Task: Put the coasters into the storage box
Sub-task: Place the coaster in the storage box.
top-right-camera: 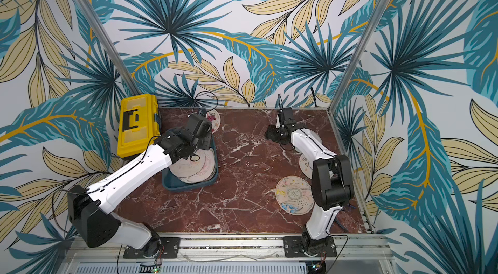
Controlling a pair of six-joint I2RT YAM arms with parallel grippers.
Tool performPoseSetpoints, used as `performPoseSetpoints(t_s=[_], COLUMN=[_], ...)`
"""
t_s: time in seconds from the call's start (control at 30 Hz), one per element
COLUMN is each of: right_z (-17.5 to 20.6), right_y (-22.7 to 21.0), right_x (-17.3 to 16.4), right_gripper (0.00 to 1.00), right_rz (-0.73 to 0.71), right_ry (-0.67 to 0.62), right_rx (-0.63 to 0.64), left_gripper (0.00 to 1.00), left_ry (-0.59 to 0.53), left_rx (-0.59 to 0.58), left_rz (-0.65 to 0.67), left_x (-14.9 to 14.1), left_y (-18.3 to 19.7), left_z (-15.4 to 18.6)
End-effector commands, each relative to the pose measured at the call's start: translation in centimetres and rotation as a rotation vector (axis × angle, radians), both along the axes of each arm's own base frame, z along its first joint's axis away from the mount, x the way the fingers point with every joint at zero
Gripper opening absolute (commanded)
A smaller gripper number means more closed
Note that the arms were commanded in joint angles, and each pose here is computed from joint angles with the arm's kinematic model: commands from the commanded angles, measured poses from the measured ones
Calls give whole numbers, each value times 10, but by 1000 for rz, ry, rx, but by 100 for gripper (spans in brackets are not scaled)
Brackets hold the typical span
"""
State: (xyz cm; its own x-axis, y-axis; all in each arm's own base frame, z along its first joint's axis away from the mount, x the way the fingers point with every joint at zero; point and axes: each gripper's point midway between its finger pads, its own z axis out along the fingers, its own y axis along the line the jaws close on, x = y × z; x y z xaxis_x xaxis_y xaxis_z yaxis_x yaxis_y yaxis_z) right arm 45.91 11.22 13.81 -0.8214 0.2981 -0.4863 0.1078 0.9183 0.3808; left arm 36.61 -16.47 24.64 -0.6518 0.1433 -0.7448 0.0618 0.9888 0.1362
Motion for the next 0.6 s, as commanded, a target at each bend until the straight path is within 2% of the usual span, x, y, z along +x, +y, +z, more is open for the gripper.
performPoseSetpoints(t_s=[0.0, 0.3, 0.57], right_z=[-2, 1, 4], right_y=[-4, -1, -1], right_x=[-14, -17, -19], right_gripper=[63, 63, 63], right_rz=[9, 7, 5], right_ry=[28, 26, 17], right_rx=[-17, 7, 4], left_gripper=[0, 0, 0], left_ry=[22, 141, 298], left_rx=[89, 141, 151], left_rz=[86, 138, 136], left_x=[-11, -26, -35], left_y=[26, 39, 35], left_z=[-17, -62, -112])
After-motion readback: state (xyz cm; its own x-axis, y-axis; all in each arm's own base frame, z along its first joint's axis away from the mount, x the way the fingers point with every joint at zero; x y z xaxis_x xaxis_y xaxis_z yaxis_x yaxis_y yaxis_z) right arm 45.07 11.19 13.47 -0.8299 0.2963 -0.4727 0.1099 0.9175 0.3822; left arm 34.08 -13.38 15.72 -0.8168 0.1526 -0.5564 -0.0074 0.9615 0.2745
